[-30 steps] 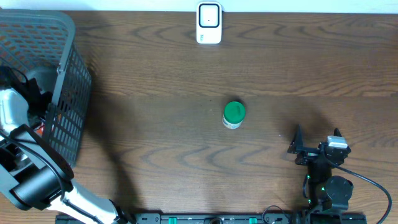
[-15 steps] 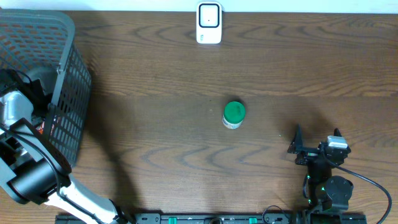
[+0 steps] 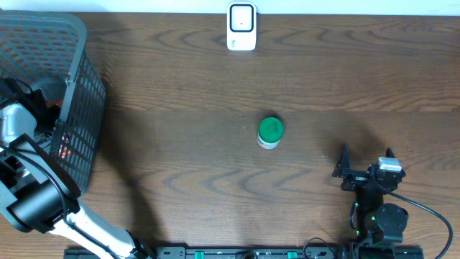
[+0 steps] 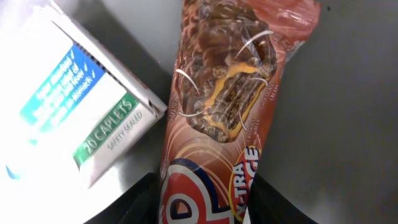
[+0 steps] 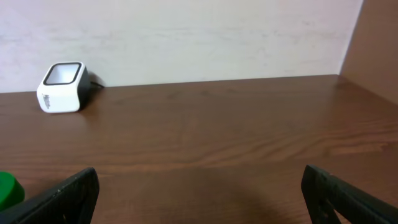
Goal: Scan the item barcode
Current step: 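Reach left gripper into basket and grasp red candy bar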
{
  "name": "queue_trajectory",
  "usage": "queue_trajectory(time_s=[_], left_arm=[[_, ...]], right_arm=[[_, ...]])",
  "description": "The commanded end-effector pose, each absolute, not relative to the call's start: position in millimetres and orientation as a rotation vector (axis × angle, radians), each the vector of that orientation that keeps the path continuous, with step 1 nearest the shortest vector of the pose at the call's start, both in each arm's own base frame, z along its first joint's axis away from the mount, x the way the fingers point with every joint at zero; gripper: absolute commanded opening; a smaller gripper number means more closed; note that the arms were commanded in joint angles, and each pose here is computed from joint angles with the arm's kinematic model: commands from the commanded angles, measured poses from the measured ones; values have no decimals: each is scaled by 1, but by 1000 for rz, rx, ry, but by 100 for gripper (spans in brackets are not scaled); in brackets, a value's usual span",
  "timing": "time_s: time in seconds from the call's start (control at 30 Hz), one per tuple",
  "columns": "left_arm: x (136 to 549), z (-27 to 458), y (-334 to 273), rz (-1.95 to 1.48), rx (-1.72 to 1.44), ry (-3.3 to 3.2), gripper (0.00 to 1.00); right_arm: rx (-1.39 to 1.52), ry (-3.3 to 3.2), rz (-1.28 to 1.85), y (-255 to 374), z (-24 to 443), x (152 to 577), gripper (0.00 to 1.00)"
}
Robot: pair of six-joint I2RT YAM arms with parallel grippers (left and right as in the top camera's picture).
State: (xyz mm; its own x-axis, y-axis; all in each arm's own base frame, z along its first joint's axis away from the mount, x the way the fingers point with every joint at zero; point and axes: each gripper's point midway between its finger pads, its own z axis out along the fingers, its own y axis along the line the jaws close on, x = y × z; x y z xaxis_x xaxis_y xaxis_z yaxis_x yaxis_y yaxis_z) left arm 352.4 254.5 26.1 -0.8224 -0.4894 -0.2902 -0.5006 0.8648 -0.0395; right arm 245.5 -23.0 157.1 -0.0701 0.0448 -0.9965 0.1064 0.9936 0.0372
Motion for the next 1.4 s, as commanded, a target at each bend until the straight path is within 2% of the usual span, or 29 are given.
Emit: queue_trajectory(time_s=[0.0,0.13,0.4,0.43,0.5,0.53,0.57,0.67,1.03,1.37], left_arm=[[341,15,235,-50,-846,2789,45],[342,58,236,-17,-846,2718,44],[338,209,233,126,-790,2345,45],[335,232,231,150,-766,2288,52],[329,260,230,200,-743,2213,86],[325,266,233,236,-752,2197,96],[322,267,235,264,-763,2193,98],[316,244,242,300,-807,2261,98],[328,89,244,125,-929,2639,98],[322,20,239,49,-984,2789,98]], right_arm=[[103,1640,-56,-22,157,245,99],[103,1641,-57,-22,157,245,99],[103,1641,-57,-22,157,245,99],[103,1640,-56,-22,157,245,99],[103,1641,-57,-22,157,245,99],[103,1641,-57,-22,157,245,99],[103,1641,-57,-22,157,245,99],[103,1640,-56,-22,157,245,99],[103,1640,-56,-22,157,245,99],[103,1640,-56,-22,157,245,99]])
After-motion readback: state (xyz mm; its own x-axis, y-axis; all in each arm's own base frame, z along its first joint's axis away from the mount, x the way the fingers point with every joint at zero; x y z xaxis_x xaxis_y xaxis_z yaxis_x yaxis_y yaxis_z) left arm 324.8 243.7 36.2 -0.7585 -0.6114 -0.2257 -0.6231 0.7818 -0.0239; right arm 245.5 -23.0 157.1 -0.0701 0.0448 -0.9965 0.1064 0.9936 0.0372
